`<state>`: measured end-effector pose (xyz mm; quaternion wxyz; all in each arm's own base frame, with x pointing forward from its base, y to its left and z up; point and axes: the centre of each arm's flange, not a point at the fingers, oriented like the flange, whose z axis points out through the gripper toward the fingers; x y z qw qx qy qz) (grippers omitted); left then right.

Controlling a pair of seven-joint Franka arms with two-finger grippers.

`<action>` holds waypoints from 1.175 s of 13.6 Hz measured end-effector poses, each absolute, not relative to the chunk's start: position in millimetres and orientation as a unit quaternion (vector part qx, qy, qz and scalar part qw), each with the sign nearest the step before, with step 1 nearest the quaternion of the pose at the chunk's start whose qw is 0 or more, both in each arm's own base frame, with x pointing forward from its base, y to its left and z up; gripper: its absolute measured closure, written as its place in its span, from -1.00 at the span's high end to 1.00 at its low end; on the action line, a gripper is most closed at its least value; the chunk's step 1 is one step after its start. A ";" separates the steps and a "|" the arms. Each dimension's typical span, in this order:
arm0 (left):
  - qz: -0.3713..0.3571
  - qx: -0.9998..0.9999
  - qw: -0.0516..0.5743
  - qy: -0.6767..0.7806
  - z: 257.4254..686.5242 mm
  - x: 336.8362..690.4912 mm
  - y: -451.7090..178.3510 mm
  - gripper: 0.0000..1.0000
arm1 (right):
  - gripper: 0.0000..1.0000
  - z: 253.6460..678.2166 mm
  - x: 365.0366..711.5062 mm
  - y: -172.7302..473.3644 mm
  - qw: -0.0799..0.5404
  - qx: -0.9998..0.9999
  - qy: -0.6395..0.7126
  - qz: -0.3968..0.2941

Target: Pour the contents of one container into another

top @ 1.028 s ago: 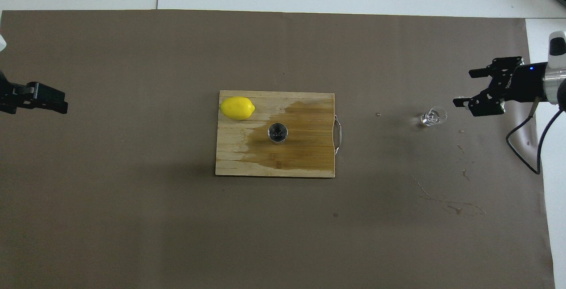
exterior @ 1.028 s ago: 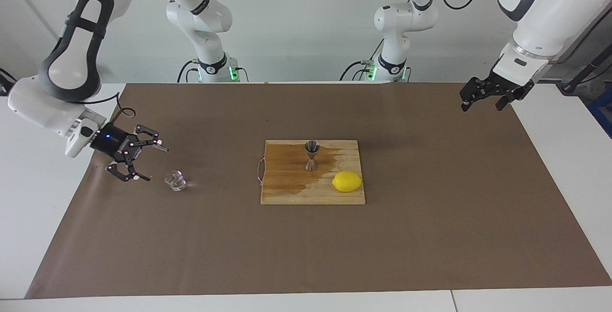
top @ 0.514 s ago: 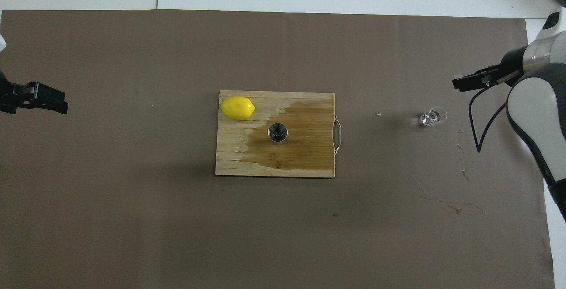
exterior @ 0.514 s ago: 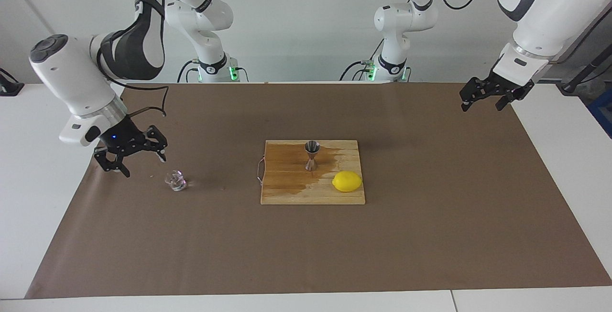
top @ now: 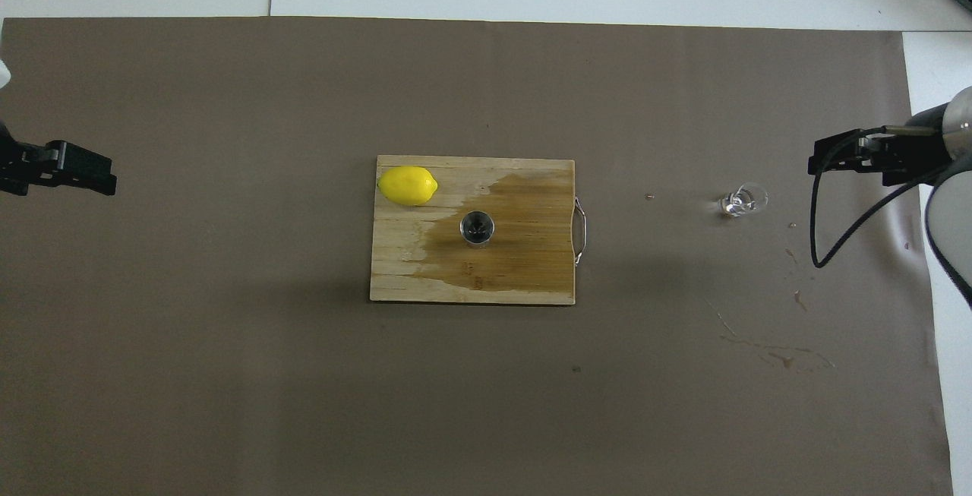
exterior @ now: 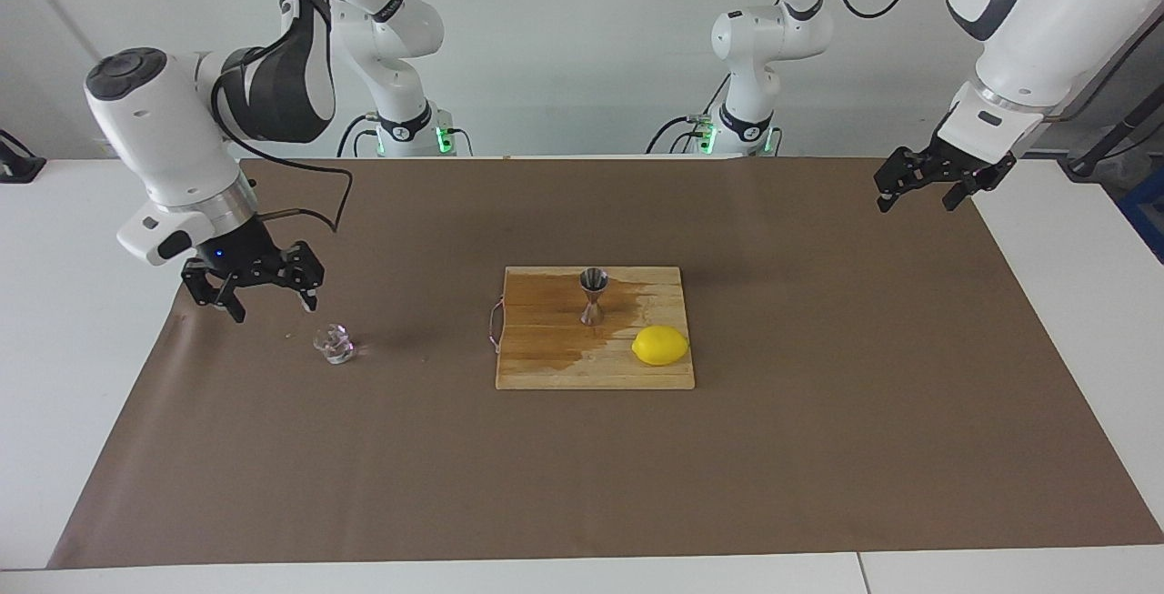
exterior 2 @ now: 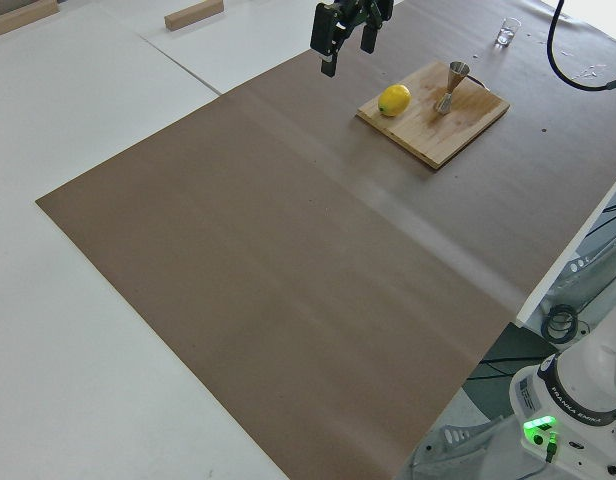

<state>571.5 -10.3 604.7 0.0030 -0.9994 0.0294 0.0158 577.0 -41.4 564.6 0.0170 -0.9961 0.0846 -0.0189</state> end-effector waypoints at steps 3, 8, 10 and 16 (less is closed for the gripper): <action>0.016 -0.999 0.003 0.029 604.7 571.5 -10.4 1.00 | 1.00 603.2 542.4 -61.1 0.021 -0.996 0.086 -0.004; 0.016 -0.999 0.003 0.029 604.7 571.5 -10.4 1.00 | 1.00 618.8 529.8 -58.4 0.023 -0.996 0.081 -0.009; 0.016 -0.999 0.003 0.029 604.7 571.5 -10.4 1.00 | 1.00 616.8 531.3 -52.9 0.021 -0.997 0.074 -0.007; 0.016 -0.999 0.003 0.029 604.7 571.5 -10.4 1.00 | 1.00 639.1 535.2 -47.4 -0.021 -0.999 0.028 0.000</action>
